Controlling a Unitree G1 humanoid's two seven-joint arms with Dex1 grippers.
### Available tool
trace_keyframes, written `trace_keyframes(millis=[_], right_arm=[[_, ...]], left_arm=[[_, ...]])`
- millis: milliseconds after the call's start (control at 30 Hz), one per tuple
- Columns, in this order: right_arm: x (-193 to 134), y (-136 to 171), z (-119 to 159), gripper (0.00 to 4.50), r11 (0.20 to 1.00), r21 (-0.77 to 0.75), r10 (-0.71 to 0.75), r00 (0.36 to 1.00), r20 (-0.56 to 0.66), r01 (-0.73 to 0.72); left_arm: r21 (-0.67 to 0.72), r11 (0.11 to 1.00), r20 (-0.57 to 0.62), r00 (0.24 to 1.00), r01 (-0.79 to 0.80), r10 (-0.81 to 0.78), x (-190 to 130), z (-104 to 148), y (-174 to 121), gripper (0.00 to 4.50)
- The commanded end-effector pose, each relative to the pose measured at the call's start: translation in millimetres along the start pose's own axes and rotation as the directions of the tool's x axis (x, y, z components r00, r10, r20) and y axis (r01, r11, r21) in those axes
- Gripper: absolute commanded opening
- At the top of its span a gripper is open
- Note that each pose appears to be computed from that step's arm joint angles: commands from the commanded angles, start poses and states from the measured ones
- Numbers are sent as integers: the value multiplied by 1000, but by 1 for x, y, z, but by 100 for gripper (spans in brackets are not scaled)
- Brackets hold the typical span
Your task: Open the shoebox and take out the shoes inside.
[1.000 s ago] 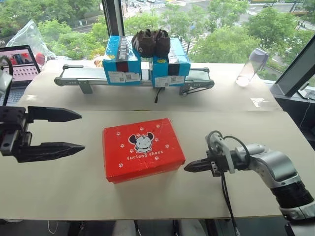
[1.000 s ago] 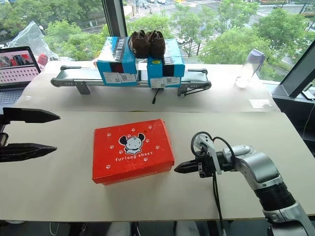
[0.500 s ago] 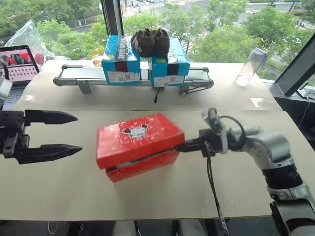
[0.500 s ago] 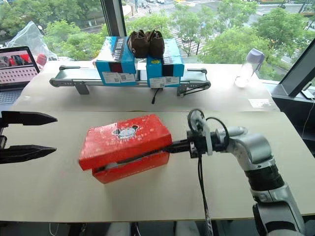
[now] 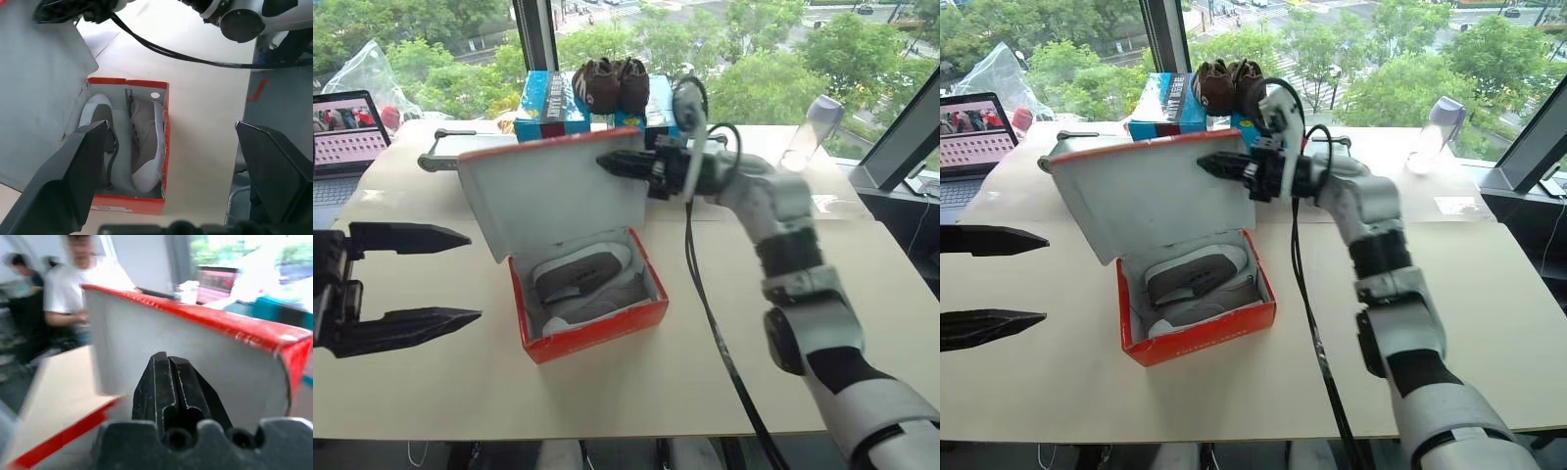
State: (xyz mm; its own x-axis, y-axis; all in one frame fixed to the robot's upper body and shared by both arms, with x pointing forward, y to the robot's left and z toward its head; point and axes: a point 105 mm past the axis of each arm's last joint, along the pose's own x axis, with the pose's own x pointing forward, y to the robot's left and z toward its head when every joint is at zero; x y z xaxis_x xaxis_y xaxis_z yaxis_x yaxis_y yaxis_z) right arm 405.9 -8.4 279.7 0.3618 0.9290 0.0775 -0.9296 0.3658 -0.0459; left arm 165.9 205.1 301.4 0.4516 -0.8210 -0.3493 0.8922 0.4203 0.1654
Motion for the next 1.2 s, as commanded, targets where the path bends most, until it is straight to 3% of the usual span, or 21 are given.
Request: trace_keyframes(millis=[33,100,233,400,533,833,1033,1200], right_arm=[[0,-10,3,0,994,-96,-45,999,3,45],[-3,-5,2,0,995,-99,-5,1000,-14,4],[-24,6,-4,0,985,-152,60,986,-159,-85],[-46,31,-11,0,944,-240,148,943,-298,-224],[-41,44,-29,135,904,-300,182,910,-373,-304],[-3,69,-57,445,796,-391,280,854,-438,-461],[9,73,-75,448,736,-429,296,819,-491,-523],[9,66,-81,448,742,-409,293,806,-515,-531]], left_arm=[[19,1000,19,1000,-23,22,-3,3,-3,445],[11,1000,20,999,-29,29,-3,2,-3,445],[-22,997,45,996,-76,77,-9,-3,5,445],[-53,970,-17,971,-238,238,-27,-37,30,445],[-40,930,-80,929,-366,362,-44,-64,51,450],[-46,940,-64,940,-338,335,-39,-67,48,450],[-38,940,-47,940,-339,337,-35,-63,45,450],[-43,936,-50,936,-351,348,-34,-65,40,450]])
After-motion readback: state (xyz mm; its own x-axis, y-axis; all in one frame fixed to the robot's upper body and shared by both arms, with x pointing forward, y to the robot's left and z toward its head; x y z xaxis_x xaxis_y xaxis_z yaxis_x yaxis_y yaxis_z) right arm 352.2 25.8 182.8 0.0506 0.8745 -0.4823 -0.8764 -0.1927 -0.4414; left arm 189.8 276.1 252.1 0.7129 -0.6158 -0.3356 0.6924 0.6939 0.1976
